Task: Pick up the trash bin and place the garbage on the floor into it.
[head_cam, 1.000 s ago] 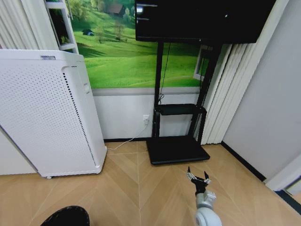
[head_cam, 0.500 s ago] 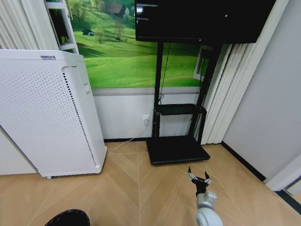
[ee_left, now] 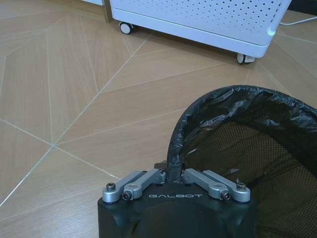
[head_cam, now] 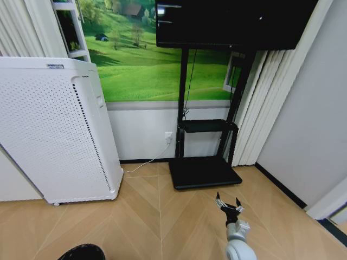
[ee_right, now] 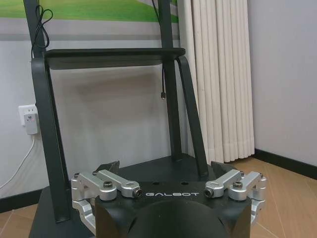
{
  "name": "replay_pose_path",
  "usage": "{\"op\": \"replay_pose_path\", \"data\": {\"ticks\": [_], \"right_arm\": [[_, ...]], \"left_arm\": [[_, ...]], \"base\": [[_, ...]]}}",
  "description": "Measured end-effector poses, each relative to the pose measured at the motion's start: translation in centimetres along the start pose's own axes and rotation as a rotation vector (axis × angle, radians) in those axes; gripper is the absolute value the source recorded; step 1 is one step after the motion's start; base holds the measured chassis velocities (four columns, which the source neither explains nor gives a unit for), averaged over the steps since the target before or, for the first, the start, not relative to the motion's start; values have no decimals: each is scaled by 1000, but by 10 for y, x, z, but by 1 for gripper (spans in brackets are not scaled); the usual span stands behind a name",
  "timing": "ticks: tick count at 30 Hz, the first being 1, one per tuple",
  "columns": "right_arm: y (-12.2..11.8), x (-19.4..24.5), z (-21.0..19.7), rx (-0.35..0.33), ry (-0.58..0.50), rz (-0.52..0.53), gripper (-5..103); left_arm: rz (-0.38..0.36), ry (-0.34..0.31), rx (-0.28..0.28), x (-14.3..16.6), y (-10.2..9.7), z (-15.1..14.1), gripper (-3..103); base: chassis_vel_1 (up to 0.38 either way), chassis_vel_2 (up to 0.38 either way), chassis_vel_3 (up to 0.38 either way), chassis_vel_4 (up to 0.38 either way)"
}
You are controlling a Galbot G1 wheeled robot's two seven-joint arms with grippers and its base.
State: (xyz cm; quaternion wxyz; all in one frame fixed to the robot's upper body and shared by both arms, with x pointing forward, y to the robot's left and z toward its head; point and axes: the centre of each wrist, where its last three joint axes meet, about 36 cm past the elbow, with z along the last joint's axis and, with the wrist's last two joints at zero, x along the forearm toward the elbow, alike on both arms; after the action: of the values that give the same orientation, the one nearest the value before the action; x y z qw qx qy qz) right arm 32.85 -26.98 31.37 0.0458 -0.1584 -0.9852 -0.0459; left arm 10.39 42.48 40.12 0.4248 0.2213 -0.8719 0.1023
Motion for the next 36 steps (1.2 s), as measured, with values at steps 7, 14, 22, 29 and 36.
{"op": "replay_pose_path", "data": {"ticks": [7, 14, 22, 29, 36], "right_arm": [[1, 6, 4, 6, 10, 1, 100], [-1, 5, 4, 7, 8, 6, 100], [-3, 3, 6, 3, 14, 15, 100], [-2, -4, 7, -3, 19, 7, 100], [3, 3, 11, -16, 25, -19, 100]], "left_arm": [[-12, 18, -38, -2, 2, 3, 7], [-22, 22, -56, -5, 4, 3, 34], [-35, -2, -67, 7, 11, -7, 66], [-56, -58, -146, 31, 28, -20, 93], [-73, -230, -221, 57, 16, -48, 100]], "base": [[0, 0, 0, 0], [0, 0, 0, 0], [0, 0, 0, 0], [0, 0, 0, 0], [0, 0, 0, 0]]}}
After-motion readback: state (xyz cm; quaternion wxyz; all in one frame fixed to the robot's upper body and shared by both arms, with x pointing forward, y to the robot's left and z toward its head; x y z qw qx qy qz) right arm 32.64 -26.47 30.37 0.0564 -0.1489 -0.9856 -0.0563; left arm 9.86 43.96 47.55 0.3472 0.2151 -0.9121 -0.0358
